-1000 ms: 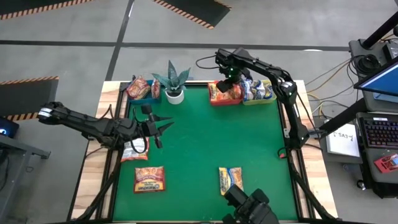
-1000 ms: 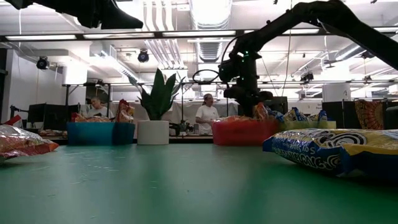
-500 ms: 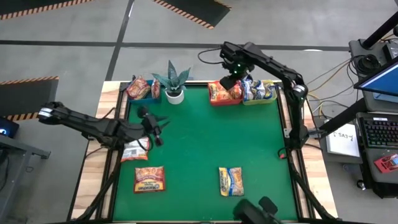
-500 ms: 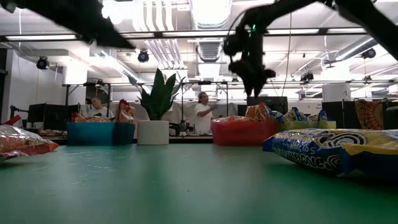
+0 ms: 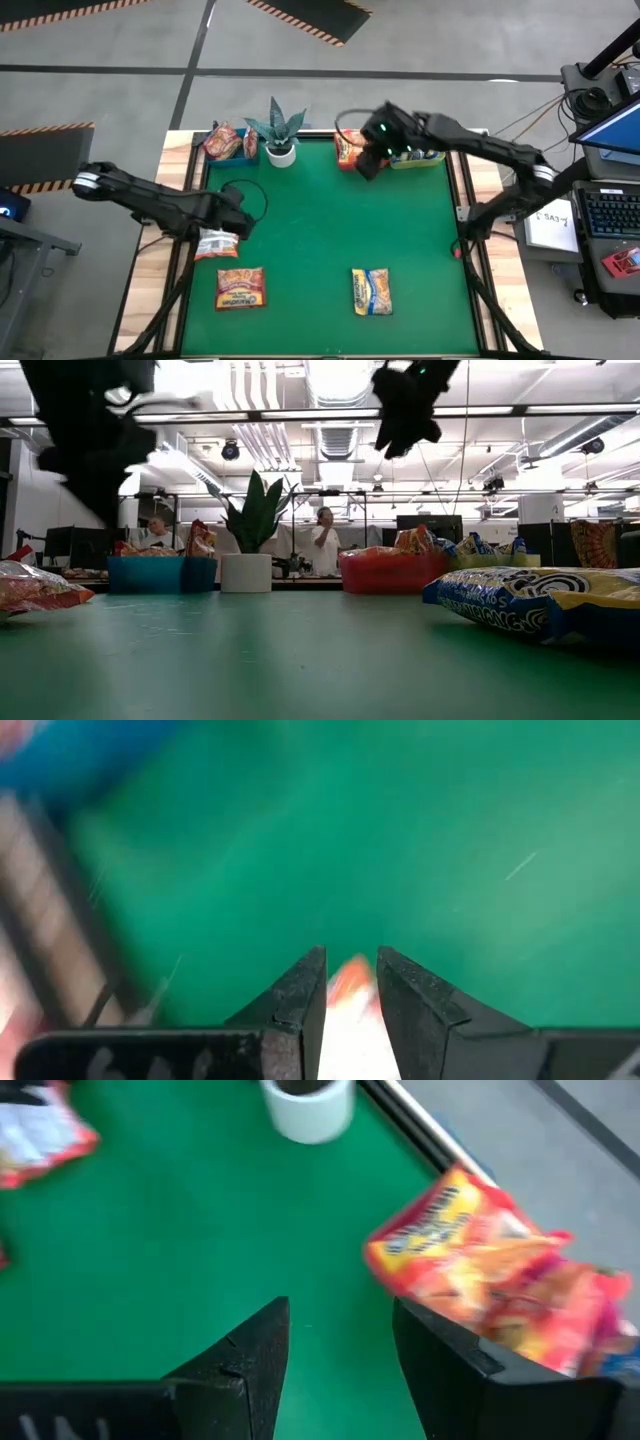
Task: Sort Maruchan noodles
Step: Put the orange noodle pack into the red bin
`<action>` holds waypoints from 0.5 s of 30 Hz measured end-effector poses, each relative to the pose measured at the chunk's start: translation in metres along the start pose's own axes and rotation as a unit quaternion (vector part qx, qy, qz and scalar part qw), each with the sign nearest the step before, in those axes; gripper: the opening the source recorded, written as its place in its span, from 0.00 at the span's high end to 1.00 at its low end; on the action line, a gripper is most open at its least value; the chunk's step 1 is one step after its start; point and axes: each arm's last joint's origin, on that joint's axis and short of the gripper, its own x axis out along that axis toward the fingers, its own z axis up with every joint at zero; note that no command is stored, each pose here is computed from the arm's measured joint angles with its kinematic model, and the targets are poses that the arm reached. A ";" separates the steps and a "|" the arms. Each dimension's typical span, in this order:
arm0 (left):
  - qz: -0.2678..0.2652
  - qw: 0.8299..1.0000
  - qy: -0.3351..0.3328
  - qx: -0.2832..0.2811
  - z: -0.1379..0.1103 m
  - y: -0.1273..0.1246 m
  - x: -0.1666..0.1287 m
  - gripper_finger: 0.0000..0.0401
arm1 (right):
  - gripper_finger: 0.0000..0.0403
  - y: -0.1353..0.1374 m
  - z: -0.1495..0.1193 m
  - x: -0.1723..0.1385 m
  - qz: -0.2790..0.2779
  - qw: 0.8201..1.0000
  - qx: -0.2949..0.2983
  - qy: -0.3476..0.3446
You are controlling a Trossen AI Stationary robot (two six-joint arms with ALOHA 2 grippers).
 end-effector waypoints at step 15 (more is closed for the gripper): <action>0.225 0.928 0.282 0.091 -0.026 -0.035 0.049 0.81 | 0.59 0.030 -0.097 -0.008 0.096 0.992 0.016 -0.080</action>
